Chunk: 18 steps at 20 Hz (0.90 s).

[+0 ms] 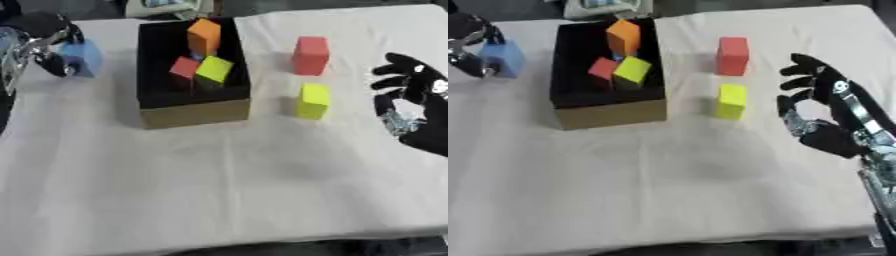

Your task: Pick up objects on the table and place them in the box.

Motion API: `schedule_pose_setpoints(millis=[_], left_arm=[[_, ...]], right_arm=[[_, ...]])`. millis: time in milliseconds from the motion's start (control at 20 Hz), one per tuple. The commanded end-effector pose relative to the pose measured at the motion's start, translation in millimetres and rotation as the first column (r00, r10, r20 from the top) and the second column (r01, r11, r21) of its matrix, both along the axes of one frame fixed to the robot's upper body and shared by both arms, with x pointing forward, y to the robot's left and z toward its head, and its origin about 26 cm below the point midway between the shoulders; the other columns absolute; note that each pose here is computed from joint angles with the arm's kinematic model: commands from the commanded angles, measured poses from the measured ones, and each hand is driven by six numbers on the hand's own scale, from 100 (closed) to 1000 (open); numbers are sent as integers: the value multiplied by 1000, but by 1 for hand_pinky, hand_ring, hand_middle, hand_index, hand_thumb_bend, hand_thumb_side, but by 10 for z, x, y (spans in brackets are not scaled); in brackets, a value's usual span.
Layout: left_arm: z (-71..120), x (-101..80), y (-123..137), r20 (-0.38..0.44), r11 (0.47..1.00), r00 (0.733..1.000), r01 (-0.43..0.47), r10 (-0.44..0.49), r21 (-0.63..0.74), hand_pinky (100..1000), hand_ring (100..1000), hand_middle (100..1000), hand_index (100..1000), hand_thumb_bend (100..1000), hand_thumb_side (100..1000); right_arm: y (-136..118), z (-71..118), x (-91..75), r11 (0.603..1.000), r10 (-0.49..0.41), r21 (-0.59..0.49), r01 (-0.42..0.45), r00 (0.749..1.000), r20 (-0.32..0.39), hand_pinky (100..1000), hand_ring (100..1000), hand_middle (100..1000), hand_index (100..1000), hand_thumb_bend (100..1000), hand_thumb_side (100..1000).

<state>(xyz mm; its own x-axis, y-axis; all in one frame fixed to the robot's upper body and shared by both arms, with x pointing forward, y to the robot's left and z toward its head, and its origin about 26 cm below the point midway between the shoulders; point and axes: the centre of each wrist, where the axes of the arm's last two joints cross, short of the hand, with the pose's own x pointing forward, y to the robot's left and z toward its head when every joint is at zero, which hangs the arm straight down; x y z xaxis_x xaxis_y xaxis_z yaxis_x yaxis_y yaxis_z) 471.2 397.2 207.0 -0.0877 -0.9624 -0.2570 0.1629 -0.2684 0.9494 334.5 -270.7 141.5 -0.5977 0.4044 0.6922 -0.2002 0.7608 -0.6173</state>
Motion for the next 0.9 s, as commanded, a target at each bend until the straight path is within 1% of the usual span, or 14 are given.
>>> schedule_pose_setpoints(millis=[50, 150, 300, 600, 900], left_arm=[[210, -34, 74, 42, 1000, 999, -9, 8, 19, 899, 844, 848, 916, 522, 227], [272, -48, 82, 60, 999, 998, -3, 1, 34, 906, 855, 858, 923, 551, 242], [374, -78, 106, 69, 998, 998, 11, -15, 55, 911, 867, 871, 927, 565, 248], [446, -93, 163, 35, 998, 999, 10, -12, 66, 925, 891, 900, 939, 578, 254], [542, -96, 164, 34, 994, 999, 31, -35, 100, 927, 896, 908, 940, 570, 245]], right_arm=[[-36, 74, 6, 1000, -1, -4, 1, 1000, 24, 654, 759, 796, 964, 145, 374], [-43, 72, 5, 1000, -3, -4, 3, 1000, 23, 654, 760, 796, 964, 143, 374], [-53, 66, 4, 1000, -6, -7, 6, 1000, 22, 654, 760, 796, 964, 141, 375], [-60, 50, 3, 1000, -3, -15, 3, 1000, 15, 653, 759, 795, 964, 135, 377], [-77, 36, 1, 1000, -5, -21, 5, 1000, 10, 653, 759, 794, 964, 131, 378]])
